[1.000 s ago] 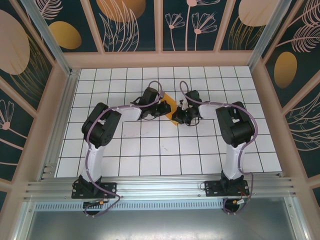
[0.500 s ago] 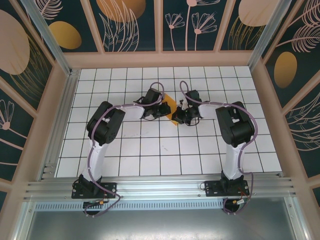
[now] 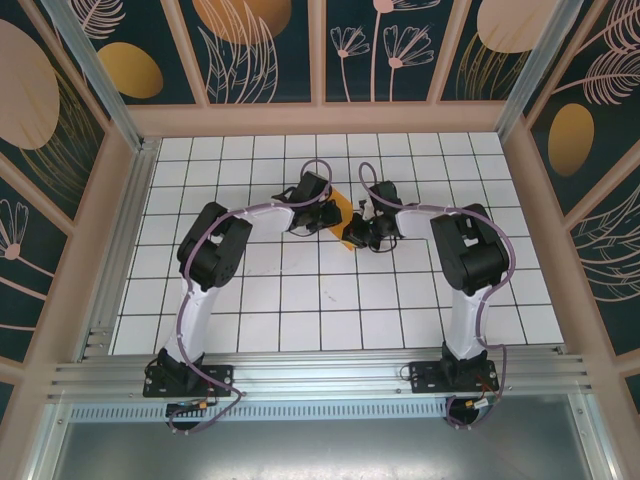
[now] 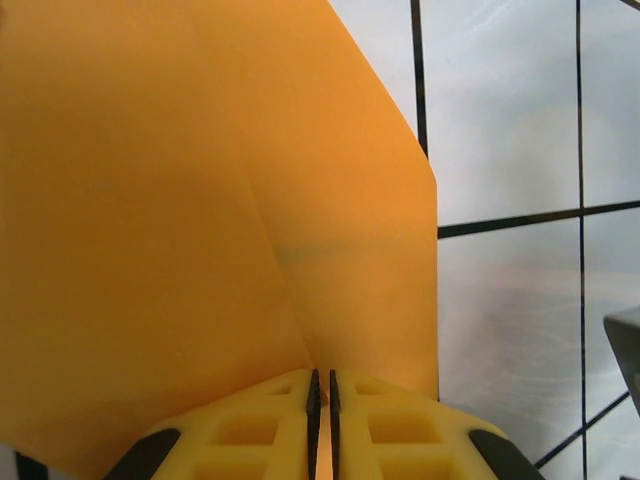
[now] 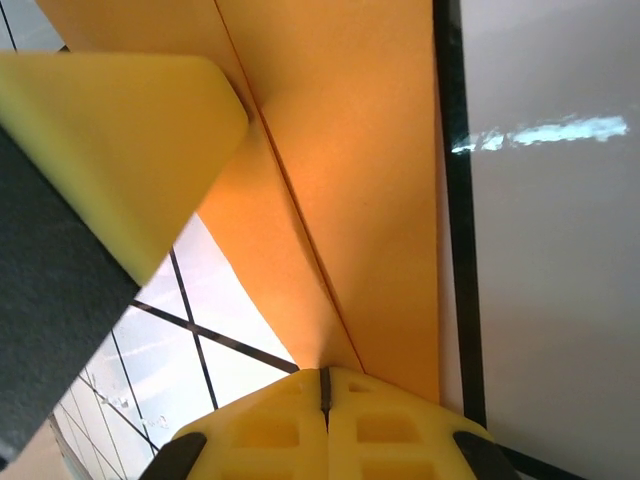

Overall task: Fold a paper plane with a square sheet of paper (pick it up from the middle)
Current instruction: Fourth fold the wing at the center of the table.

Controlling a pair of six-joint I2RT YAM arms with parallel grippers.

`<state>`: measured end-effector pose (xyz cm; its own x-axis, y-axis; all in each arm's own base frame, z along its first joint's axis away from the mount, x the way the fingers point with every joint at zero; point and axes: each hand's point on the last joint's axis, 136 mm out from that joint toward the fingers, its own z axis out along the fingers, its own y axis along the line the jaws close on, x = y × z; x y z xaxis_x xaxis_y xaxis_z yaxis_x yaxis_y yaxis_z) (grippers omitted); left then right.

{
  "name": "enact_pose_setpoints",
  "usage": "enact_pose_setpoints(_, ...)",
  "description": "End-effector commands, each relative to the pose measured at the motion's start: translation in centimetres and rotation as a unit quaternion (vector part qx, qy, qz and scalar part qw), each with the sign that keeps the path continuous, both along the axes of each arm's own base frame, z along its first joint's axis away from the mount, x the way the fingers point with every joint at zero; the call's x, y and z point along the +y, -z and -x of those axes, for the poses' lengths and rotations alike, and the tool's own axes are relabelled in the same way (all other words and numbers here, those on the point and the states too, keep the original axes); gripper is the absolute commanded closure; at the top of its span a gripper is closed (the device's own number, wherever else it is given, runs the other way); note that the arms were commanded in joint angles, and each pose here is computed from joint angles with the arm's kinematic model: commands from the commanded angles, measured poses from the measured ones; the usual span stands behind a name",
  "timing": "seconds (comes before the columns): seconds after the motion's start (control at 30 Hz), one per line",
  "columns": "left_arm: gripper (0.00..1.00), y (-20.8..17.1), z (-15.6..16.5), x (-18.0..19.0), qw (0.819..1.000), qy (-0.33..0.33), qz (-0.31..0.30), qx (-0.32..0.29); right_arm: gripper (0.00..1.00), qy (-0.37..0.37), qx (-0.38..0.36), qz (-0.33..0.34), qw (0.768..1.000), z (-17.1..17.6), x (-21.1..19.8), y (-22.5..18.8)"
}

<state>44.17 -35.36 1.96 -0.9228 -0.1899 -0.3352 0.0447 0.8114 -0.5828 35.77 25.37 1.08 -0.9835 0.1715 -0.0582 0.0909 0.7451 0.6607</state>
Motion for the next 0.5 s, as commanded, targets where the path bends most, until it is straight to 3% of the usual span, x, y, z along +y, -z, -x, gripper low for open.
enact_pose_setpoints(0.0,0.85,1.9,-1.6,2.1,0.999,-0.031,-0.044,0.003,0.98,0.015,0.148,0.14,0.979,7.8,-4.6,8.6)
enact_pose_setpoints(0.47,0.84,1.6,-6.5,3.7,0.997,-0.071,-0.031,-0.013,0.98,0.013,0.16,0.143,0.977,9.3,-5.0,9.3)
